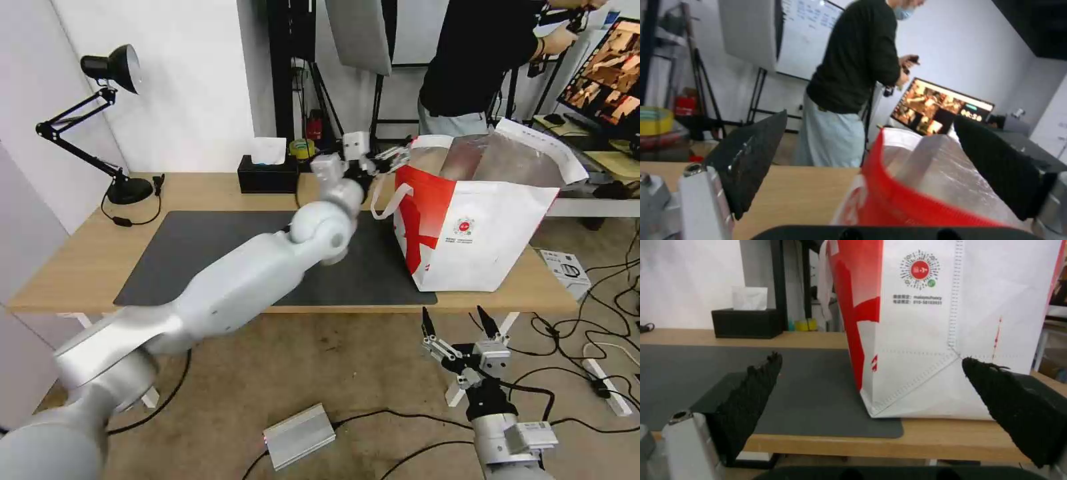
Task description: Pick up the trash from the table and place it into the takeout bag.
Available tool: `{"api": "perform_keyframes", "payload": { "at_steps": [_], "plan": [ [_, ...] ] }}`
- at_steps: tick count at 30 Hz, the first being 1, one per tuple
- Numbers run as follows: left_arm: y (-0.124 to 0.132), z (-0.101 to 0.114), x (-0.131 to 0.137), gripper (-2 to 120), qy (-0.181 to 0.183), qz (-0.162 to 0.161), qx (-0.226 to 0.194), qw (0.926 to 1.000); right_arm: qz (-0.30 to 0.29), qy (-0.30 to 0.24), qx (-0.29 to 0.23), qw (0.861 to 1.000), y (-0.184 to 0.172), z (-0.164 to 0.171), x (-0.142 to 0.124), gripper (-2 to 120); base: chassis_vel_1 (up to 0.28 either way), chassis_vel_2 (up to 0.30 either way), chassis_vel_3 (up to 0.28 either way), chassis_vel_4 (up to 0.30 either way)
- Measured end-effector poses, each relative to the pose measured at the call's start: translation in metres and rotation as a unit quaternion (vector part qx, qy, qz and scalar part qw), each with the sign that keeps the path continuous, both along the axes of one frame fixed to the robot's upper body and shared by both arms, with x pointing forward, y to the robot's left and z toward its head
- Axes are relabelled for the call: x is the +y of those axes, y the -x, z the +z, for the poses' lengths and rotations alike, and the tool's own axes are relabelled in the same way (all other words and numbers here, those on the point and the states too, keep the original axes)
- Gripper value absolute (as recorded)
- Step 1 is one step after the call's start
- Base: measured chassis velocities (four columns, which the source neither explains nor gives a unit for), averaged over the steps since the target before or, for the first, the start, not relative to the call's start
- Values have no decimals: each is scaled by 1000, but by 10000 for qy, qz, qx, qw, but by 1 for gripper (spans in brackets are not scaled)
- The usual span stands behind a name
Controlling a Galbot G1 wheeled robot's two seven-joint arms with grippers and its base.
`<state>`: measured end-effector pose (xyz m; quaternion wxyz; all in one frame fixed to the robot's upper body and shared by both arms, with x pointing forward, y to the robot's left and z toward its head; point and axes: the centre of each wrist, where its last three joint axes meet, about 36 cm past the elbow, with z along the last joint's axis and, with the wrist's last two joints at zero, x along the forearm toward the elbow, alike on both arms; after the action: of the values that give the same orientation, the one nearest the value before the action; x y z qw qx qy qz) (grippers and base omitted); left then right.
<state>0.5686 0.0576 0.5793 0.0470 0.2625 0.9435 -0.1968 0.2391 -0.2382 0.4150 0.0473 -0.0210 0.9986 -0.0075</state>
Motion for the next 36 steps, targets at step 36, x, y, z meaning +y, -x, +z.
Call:
{"api": "perform_keyframes", "payload": {
  "at_steps": [36],
  "plan": [
    [156,-53,174,100,2,1118,-393,9930,0,0,-1,10000,0,0,0,100,0,0,0,0]
  ]
}}
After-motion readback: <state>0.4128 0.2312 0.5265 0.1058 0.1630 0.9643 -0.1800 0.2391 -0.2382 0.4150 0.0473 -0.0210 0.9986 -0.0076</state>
